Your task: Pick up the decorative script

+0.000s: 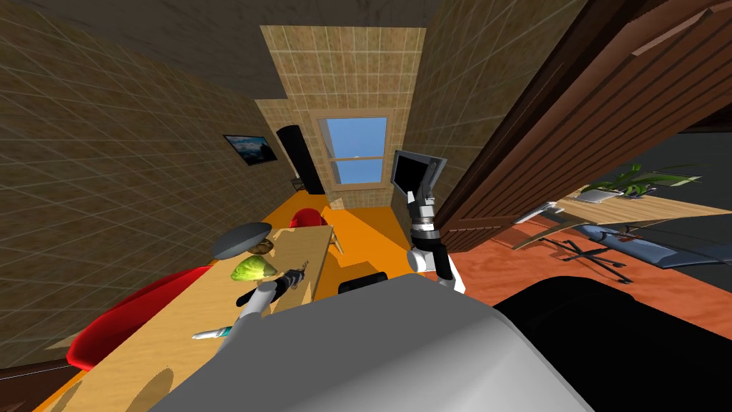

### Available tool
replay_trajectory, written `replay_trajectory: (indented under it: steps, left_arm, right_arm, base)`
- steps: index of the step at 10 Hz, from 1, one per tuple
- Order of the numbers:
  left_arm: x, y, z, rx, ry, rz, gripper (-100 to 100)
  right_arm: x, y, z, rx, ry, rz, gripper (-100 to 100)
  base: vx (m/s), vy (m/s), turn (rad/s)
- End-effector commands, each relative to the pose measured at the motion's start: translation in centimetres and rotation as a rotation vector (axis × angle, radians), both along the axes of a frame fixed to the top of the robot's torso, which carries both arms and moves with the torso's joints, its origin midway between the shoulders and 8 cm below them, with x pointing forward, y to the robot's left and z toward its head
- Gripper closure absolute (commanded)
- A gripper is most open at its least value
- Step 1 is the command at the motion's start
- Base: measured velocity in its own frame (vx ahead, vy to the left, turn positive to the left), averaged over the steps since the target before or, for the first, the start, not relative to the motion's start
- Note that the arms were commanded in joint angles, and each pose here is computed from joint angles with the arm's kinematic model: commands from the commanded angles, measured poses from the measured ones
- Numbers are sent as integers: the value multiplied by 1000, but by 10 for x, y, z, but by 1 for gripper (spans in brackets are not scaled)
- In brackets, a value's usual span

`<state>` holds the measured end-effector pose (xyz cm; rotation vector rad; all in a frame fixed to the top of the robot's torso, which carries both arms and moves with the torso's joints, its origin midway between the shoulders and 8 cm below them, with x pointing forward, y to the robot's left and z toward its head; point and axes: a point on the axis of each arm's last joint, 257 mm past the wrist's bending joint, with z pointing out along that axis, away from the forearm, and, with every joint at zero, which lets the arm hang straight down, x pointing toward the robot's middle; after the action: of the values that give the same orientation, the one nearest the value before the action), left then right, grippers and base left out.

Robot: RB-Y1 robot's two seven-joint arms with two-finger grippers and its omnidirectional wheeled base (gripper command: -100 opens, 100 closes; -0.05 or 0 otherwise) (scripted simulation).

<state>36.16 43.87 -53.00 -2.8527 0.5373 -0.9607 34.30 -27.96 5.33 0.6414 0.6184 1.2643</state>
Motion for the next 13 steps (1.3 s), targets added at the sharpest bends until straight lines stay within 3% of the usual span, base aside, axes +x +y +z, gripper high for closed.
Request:
replay_trajectory:
  steps: [1, 6, 13]
  left_arm:
    - [5, -2, 0, -8, 1, 10, 100]
    - [34, -6, 6, 0, 0, 28, 100]
    - [59, -6, 13, 3, 1, 65, 100]
  right_arm:
    - [0, 0, 0, 0, 0, 0, 0]
    - [0, 0, 0, 0, 0, 0, 0]
    - [0, 0, 0, 0, 0, 0, 0]
  base:
    - [-69, 27, -38]
    - [-77, 19, -42]
    - [-74, 26, -42]
